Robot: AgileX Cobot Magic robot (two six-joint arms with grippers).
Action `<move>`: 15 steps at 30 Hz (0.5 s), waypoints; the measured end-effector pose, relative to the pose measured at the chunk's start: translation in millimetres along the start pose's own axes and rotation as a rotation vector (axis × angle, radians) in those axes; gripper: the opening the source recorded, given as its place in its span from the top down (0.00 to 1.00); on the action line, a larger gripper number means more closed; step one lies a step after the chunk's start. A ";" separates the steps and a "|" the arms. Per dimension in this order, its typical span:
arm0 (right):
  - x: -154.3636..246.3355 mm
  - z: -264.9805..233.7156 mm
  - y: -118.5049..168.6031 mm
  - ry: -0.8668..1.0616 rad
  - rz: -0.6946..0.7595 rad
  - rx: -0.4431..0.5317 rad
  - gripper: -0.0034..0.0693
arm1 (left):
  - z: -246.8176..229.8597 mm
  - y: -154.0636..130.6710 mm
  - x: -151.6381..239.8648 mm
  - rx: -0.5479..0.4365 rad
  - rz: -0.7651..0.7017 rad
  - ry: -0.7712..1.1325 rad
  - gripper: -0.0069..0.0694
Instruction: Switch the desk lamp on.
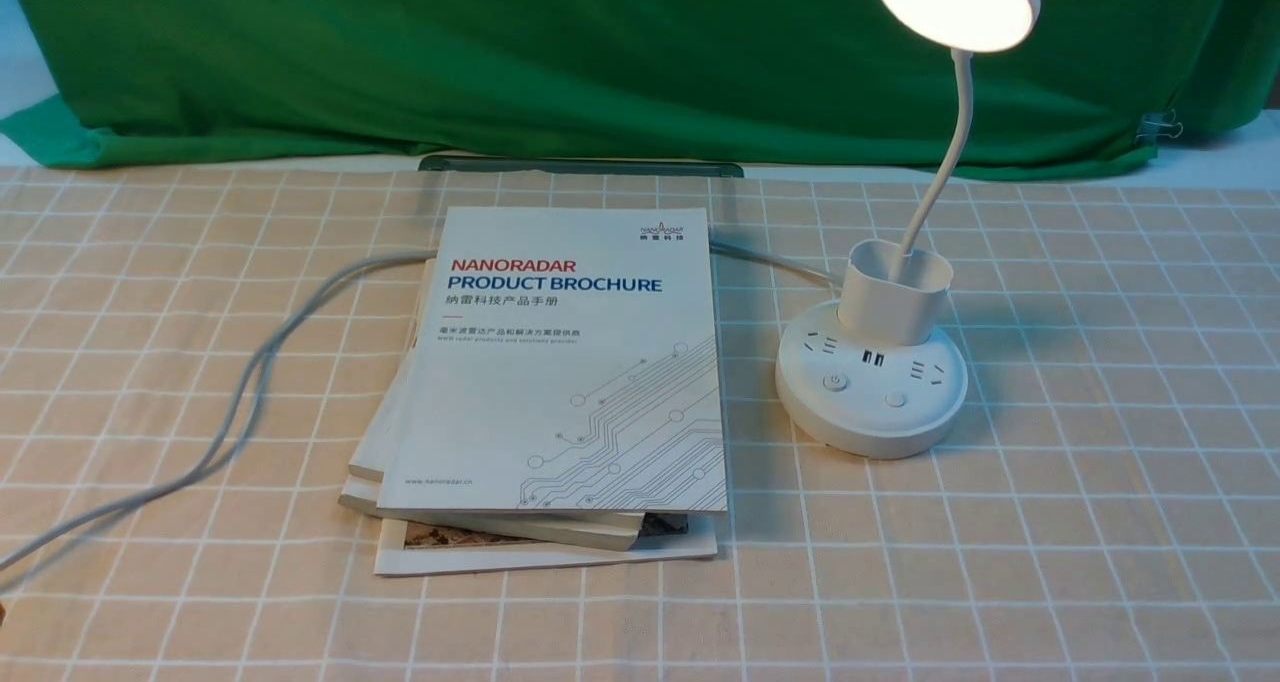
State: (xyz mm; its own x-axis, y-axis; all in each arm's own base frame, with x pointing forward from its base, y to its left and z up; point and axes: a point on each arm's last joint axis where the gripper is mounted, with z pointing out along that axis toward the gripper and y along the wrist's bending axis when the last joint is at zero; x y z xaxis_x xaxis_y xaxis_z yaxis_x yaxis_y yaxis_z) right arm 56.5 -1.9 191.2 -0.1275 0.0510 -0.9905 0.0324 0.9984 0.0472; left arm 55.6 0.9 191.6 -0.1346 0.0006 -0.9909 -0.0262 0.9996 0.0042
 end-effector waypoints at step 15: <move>1.1 0.0 0.9 0.013 0.010 -0.016 0.72 | 0.0 0.0 0.0 0.000 0.000 0.000 0.88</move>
State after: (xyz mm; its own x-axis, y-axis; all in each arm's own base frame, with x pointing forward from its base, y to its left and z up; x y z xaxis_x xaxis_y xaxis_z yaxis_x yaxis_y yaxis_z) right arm 56.3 -0.9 190.1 -0.1398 0.0613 -0.9883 0.0178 0.9981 0.0594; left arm 55.6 0.9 191.6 -0.1346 0.0006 -0.9909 -0.0262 0.9996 0.0042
